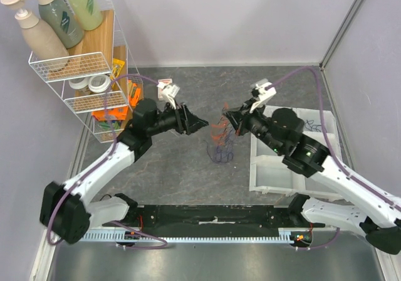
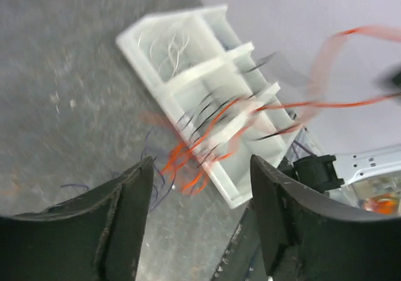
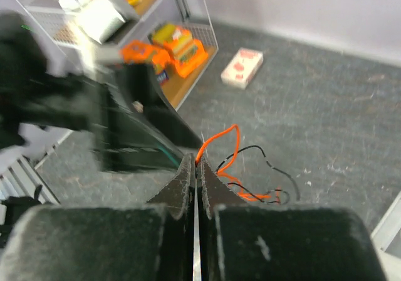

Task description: Untangle the cables

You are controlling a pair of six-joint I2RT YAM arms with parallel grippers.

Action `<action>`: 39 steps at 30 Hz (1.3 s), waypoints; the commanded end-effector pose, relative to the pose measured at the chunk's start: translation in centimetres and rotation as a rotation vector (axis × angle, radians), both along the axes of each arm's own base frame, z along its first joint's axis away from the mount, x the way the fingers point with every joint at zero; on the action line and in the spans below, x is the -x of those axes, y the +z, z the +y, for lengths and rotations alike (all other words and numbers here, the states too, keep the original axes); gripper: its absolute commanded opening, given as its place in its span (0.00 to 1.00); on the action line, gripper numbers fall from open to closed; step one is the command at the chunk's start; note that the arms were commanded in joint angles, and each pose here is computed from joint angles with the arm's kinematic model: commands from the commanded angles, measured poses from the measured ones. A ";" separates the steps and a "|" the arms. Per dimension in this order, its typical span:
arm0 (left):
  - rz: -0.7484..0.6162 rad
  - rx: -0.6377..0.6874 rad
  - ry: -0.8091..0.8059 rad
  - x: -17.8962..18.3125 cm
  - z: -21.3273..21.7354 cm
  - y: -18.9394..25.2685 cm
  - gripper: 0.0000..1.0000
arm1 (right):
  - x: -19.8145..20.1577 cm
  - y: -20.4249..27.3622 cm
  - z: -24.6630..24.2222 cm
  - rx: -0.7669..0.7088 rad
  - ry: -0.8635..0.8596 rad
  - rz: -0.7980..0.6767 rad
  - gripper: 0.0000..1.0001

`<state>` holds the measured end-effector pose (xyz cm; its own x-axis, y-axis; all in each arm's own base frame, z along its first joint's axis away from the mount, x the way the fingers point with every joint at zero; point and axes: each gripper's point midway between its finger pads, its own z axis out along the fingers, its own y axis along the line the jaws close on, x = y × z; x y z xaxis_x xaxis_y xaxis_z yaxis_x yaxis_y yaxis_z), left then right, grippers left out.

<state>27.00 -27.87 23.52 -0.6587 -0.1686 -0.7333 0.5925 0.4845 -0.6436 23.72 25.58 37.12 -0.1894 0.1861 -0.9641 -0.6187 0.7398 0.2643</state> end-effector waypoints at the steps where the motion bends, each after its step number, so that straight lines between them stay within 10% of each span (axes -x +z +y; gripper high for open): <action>1: -0.365 0.020 0.010 0.7 0.9 5.4 0.76 | 0.0 -0.6 1.8 -0.015 0.058 0.023 0.00; 13: -0.249 0.013 -0.181 3.0 -3.1 2.8 0.65 | 1.2 2.3 0.6 -0.108 0.053 0.023 0.00; 22: -0.145 -0.098 -0.135 1.5 -2.9 0.7 0.02 | 1.5 7.3 -2.6 -0.164 -0.035 -0.087 0.00; 31: -0.464 -0.029 0.135 1.4 2.2 6.7 0.02 | 0.8 2.5 -3.8 -0.120 -0.120 -0.002 0.02; 39: -0.731 0.113 0.161 4.6 4.2 11.6 0.02 | -0.3 -9.6 1.9 0.117 0.014 0.238 0.39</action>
